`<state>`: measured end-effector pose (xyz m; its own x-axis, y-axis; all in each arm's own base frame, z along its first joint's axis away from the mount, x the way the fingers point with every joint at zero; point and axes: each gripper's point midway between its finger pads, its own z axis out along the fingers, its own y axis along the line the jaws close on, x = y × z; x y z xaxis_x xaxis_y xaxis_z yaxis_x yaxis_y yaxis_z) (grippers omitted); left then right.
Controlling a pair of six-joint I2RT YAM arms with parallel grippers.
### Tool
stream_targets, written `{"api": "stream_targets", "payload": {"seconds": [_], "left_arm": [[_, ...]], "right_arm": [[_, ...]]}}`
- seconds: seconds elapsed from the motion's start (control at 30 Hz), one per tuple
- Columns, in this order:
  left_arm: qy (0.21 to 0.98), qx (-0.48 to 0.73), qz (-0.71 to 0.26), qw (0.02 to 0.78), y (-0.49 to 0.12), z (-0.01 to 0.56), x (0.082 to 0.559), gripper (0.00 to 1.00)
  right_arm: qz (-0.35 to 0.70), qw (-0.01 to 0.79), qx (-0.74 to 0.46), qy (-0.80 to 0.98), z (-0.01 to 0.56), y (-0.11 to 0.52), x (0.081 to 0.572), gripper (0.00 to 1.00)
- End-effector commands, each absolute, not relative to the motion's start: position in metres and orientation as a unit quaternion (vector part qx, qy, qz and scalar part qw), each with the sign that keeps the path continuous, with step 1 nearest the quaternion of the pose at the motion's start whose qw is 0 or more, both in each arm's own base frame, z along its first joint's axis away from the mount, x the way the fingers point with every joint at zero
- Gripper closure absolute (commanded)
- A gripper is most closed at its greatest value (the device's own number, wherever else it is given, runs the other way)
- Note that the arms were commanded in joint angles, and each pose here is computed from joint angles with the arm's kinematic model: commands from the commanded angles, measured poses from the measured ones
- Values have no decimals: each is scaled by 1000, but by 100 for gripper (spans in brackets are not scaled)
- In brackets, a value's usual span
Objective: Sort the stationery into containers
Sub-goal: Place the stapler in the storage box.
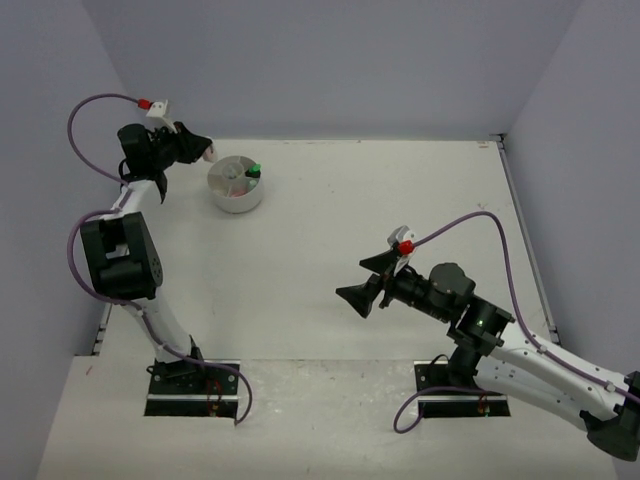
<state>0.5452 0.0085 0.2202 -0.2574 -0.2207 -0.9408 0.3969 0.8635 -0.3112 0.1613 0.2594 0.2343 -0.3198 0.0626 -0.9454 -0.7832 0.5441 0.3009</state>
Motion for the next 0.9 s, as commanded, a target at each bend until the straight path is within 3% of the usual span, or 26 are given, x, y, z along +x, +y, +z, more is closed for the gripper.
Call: {"api": "stream_targets", "payload": {"seconds": [0.0,0.87], "left_arm": [[690,174,-277,646,-16,255,546,100],[714,150,-273,628,-5,213,570,100]], "right_arm": [[435,508,-279,689,238,265,145,1],[433,499,-289,693,224,269,146,1]]}}
